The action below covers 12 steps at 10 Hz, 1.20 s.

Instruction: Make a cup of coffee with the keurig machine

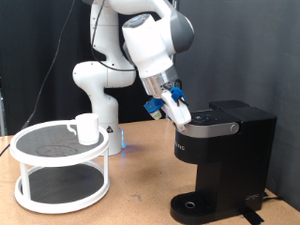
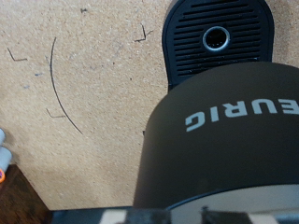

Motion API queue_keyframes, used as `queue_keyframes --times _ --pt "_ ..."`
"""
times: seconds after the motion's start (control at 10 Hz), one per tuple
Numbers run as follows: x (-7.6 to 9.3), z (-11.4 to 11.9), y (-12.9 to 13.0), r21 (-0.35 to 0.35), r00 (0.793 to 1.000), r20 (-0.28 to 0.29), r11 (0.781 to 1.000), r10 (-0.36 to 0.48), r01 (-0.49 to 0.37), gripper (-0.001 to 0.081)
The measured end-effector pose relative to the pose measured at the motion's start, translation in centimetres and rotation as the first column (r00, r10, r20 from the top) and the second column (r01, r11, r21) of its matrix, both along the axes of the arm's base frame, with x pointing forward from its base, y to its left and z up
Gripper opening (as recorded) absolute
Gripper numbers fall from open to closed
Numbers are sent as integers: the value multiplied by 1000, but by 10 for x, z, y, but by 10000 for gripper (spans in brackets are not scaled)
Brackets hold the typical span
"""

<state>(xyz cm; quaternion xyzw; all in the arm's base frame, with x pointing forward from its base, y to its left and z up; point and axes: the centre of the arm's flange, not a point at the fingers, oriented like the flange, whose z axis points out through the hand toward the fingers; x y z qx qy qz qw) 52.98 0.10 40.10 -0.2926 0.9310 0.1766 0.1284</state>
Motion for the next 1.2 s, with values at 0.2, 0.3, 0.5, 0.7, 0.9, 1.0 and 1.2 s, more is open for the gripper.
queue_keyframes --times 0.2,0.3,0.5,0.7,0.9,1.0,1.2 --pt "-6 -1 -3 25 999 -17 998 51 -50 0" --pt "-10 -1 -5 33 998 -25 997 65 -64 0" --pt "-16 4 -10 55 997 -18 996 73 -71 0" --pt "-22 14 -17 140 998 -13 988 63 -60 0" --pt "-22 12 -16 121 997 -17 990 78 -75 0" --pt "-23 15 -15 147 997 -6 987 74 -72 0" --pt "-26 38 -12 234 998 39 971 45 -53 0"
